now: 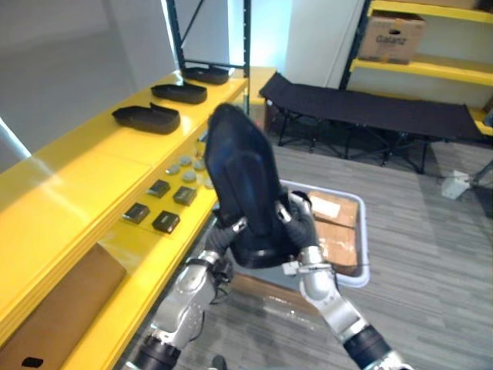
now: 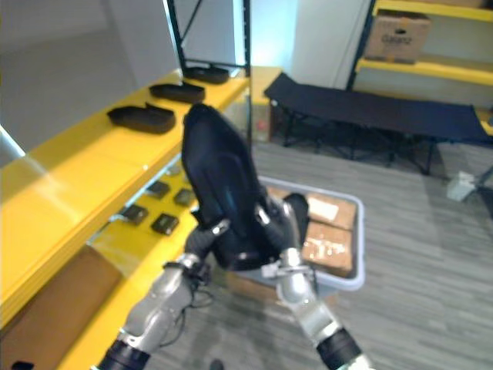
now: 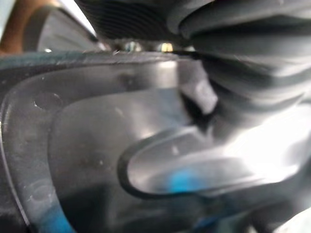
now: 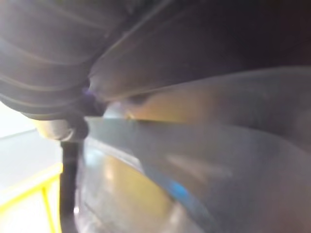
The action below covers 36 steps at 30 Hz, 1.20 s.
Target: Walk over and take plastic housings, then place them on the shelf
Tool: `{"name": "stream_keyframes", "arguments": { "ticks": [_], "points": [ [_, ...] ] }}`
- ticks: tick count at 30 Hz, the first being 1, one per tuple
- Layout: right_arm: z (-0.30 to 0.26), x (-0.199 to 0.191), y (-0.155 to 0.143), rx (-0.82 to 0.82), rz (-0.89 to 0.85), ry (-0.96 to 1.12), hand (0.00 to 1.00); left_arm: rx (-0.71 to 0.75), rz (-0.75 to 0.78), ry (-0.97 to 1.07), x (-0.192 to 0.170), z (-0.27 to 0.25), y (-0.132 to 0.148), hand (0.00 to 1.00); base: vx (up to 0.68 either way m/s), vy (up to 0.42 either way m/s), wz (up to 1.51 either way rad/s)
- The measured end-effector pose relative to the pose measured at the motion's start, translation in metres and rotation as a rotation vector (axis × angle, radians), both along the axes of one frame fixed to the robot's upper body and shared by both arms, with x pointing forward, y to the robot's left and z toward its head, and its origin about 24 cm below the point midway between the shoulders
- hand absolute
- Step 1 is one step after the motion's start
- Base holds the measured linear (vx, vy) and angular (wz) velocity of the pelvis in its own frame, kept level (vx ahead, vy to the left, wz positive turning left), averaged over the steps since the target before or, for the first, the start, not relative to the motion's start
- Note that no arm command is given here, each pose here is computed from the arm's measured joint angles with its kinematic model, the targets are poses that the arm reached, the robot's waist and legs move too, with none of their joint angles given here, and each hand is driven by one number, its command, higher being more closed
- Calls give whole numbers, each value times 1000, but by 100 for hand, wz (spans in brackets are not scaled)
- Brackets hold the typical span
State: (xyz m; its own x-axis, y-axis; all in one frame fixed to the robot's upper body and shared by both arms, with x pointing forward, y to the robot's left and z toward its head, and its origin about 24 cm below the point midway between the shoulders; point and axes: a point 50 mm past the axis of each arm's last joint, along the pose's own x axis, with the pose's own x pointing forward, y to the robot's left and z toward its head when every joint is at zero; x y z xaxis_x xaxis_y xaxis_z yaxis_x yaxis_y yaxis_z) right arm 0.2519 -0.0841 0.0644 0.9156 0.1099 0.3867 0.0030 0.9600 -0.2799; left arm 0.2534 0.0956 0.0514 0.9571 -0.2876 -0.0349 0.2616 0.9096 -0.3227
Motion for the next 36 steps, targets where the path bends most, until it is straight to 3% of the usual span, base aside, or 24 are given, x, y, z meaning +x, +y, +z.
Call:
{"name": "stream_keyframes", "arguments": {
  "ticks": [4, 8, 15, 21, 28, 32, 36],
  "points": [
    [-1, -2, 3, 213, 162, 130, 0, 127, 56, -77, 0, 5, 2, 100, 0, 0, 0],
    [9, -1, -2, 274, 223, 125, 0, 181, 113, -118, 1, 8, 4, 100, 0, 0, 0],
    [82, 1, -46, 505, 264, -169, 0, 333, 300, -76, 5, -10, 22, 100, 6, 4, -9],
    [77, -9, -112, 655, 70, -221, 0, 422, 564, -68, -2, -14, 61, 100, -3, 10, -3],
    [41, -57, -173, 861, -298, -290, 0, 333, 783, -243, -18, 14, 87, 100, 20, 10, -4],
    [-15, -87, -181, 864, -551, -50, 0, 222, 835, -227, -35, 10, 94, 100, 38, 10, -18],
    [-103, -137, -172, 799, -814, 442, 0, 67, 822, -117, -51, -8, 90, 100, 47, 9, -12]
  ]
}}
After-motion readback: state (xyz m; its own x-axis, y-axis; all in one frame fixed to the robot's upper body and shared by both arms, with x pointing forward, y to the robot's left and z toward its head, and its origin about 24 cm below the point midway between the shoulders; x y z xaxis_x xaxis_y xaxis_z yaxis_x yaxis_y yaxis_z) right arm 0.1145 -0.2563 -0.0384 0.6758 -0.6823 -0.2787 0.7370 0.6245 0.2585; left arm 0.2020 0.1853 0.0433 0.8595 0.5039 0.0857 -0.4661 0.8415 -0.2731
